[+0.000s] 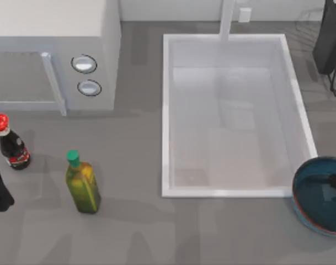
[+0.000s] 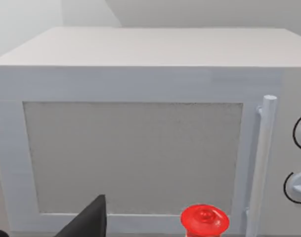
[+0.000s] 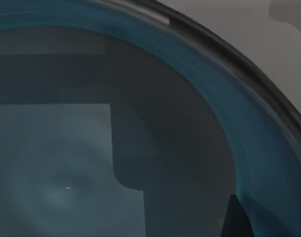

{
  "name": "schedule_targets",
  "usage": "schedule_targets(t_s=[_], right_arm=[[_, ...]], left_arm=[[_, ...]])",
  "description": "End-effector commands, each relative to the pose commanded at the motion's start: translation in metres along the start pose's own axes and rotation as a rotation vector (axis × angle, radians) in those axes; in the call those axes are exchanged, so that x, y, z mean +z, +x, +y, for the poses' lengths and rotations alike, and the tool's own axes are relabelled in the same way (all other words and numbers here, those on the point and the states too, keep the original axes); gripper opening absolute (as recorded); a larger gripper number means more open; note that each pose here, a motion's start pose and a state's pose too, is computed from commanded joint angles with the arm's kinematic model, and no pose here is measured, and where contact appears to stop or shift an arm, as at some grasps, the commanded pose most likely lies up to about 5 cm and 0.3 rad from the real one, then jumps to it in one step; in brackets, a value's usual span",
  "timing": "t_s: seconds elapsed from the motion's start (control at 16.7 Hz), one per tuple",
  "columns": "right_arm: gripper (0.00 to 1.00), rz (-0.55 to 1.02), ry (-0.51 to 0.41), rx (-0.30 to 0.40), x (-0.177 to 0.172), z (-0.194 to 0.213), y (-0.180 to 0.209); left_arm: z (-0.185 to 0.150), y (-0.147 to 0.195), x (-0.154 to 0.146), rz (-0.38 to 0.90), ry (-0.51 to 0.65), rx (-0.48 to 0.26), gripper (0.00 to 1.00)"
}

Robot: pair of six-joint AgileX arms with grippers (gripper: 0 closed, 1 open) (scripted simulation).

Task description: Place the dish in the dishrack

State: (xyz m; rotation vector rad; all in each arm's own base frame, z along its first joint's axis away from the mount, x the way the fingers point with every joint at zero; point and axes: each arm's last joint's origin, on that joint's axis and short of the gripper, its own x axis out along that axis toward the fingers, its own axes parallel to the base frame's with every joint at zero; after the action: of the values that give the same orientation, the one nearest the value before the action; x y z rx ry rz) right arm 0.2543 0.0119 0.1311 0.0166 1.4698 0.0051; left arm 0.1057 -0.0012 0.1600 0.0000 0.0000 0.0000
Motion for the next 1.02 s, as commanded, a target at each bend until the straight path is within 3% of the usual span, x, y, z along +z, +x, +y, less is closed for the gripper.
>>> schedule_targets(t_s=[0.3,0.48,0.72,1.02], right_arm=[[0.00,-0.001,0.000,-0.001,0.002,0.000,-0.003],[0.00,-0.003,0.003,-0.001,0.016,0.001,-0.025],[0.00,0.018,0.007,-0.002,0.034,0.002,-0.085],[0.00,0.029,0.003,-0.002,0.029,0.003,-0.168]], left_arm=[[0.000,0.000,0.000,0.000,0.000,0.000,1.00],[0.000,0.000,0.000,0.000,0.000,0.000,1.00],[0.000,0.000,0.000,0.000,0.000,0.000,1.00],[0.000,0.000,0.000,0.000,0.000,0.000,1.00]])
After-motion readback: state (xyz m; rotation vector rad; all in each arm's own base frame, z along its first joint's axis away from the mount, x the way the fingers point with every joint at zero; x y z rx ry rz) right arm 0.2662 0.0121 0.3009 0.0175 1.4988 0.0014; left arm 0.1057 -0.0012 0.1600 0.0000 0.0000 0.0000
